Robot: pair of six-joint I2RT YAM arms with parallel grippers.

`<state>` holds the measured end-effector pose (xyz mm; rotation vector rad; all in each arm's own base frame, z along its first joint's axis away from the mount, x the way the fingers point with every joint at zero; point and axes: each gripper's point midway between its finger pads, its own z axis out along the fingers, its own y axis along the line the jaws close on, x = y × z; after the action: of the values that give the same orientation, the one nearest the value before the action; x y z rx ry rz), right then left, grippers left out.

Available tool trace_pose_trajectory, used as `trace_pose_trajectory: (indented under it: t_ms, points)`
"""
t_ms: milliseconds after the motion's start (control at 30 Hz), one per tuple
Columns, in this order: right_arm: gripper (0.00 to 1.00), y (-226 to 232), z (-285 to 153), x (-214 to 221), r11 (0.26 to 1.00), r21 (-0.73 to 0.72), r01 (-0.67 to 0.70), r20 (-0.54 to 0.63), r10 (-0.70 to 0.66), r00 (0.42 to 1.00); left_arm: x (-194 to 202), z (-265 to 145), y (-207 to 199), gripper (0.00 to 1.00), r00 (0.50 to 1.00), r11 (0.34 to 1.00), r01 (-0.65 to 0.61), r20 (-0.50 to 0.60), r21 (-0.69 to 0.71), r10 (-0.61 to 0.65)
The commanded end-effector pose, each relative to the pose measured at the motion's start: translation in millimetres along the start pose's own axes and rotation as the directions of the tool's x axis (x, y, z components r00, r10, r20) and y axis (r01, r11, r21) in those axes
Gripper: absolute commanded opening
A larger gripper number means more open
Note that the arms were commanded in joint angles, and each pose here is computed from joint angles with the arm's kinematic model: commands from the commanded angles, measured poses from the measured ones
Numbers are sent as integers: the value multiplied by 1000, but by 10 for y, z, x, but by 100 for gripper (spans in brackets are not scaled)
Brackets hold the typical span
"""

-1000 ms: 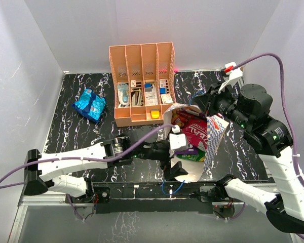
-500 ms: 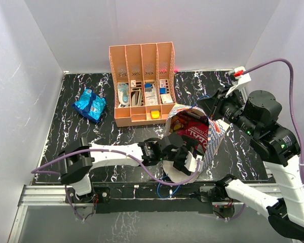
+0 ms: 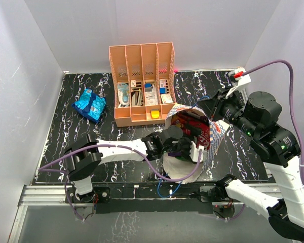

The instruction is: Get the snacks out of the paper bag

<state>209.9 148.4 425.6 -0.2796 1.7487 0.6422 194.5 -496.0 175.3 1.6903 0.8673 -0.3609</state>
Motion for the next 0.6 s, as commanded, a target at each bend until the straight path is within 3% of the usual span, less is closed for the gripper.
trace_pose_trajectory:
  t_ms: [0,133,233,567]
  points:
    - [8,74,-59,-265,1000,-26,6,105,-3,994,-73,144,268,94,997,999,0,75,-48,3]
    - [8,68,-62,-268,1000,-22,5,106,-3,994,-35,260,280,91,997,999,-2,82,-45,6]
    - [8,66,-54,-262,1000,-21,5,102,-3,995,6,332,271,83,998,999,3,71,-41,0]
    - [8,63,-62,-265,1000,-18,2,103,0,995,92,312,251,32,999,998,32,31,-50,-30]
